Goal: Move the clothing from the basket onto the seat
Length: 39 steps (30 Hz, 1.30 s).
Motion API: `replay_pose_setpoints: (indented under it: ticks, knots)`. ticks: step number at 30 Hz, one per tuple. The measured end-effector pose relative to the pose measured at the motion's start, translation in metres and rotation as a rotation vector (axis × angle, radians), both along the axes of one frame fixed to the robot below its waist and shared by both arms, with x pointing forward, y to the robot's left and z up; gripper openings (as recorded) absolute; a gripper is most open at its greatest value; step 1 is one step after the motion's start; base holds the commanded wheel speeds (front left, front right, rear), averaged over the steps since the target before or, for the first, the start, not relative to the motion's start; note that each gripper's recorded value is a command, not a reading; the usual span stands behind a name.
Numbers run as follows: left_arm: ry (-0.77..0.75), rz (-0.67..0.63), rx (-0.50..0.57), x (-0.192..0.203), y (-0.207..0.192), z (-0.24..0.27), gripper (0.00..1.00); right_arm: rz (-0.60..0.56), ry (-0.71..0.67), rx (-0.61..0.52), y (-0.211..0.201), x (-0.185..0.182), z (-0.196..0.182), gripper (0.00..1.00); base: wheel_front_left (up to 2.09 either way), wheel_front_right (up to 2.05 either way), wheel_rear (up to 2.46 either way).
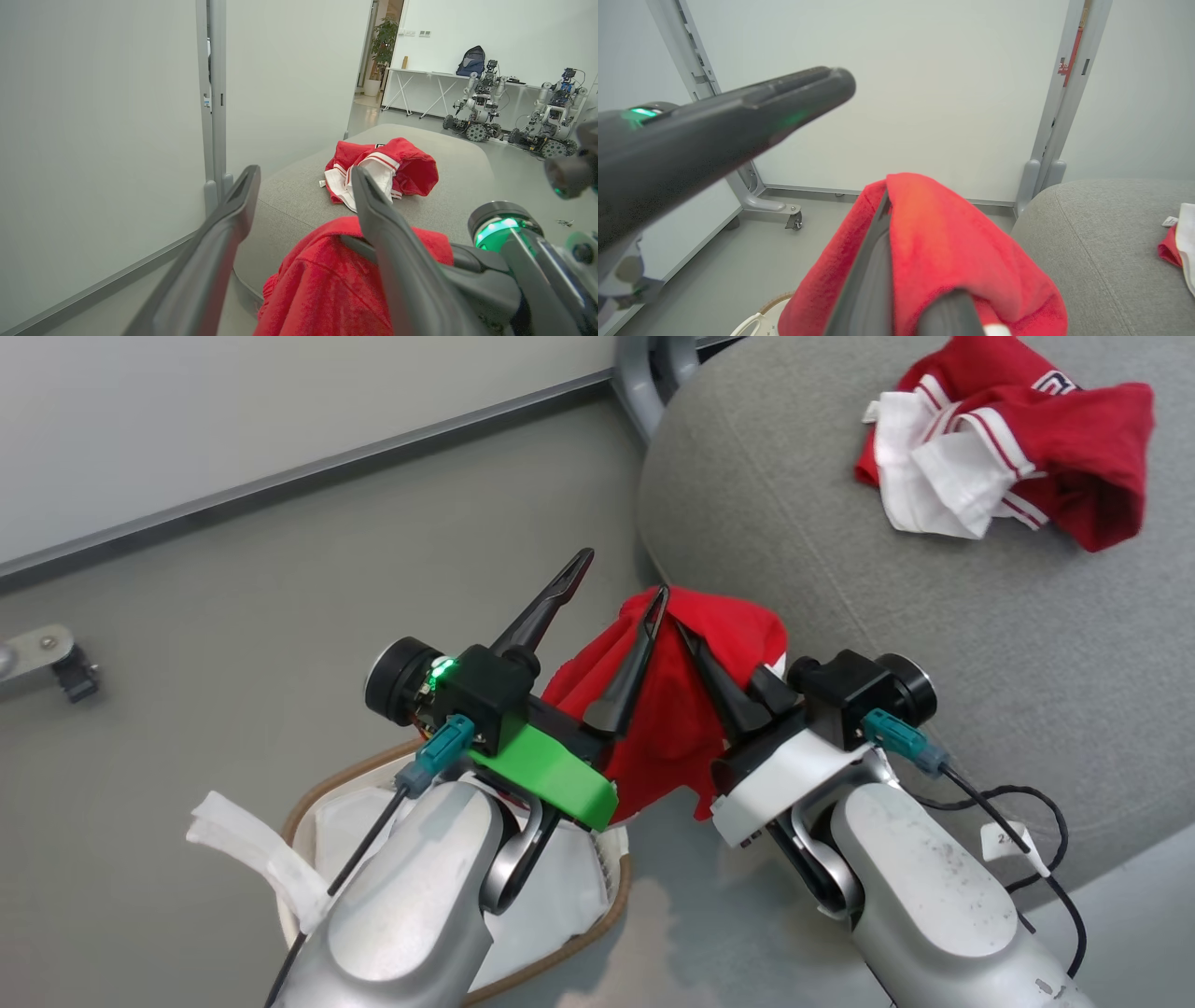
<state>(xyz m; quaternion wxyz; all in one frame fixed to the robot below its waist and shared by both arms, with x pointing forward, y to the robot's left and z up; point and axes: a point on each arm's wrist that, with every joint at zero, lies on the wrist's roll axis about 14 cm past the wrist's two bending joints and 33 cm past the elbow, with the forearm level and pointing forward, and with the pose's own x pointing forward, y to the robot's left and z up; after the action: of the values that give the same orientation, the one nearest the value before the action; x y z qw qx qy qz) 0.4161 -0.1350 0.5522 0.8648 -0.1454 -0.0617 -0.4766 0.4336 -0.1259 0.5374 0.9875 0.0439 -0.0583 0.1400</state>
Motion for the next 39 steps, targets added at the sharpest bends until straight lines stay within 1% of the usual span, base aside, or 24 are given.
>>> replay_pose_setpoints:
  ticks: [7,8,16,21,28,32,39]
  knots:
    - [0.012,-0.094,0.050,-0.011,-0.030,-0.022,1.00,-0.145,0.004,-0.003,-0.049,-0.018,0.001,0.00,0.00,0.00,0.00]
    - [0.019,-0.119,0.065,-0.016,-0.035,-0.030,1.00,-0.184,0.004,0.007,-0.060,-0.025,0.002,0.00,0.00,0.00,0.00]
    - [0.062,-0.231,0.058,-0.039,-0.063,-0.042,1.00,-0.336,-0.002,0.006,-0.107,-0.050,0.004,0.00,0.00,0.00,0.00]
    - [0.094,-0.270,0.063,-0.046,-0.069,-0.053,1.00,-0.394,0.000,-0.001,-0.123,-0.057,0.002,0.00,0.00,0.00,0.00]
    - [0.107,-0.278,0.068,-0.044,-0.069,-0.060,1.00,-0.439,-0.007,-0.015,-0.137,-0.058,0.005,0.00,0.00,0.00,0.00]
    - [0.102,-0.263,0.073,-0.036,-0.064,-0.065,1.00,-0.443,-0.032,-0.065,-0.145,-0.049,0.015,0.00,0.00,0.00,0.00]
    - [0.131,-0.234,0.101,-0.023,-0.052,-0.087,1.00,-0.421,-0.138,-0.252,-0.170,-0.017,0.063,0.00,0.00,0.00,0.00]
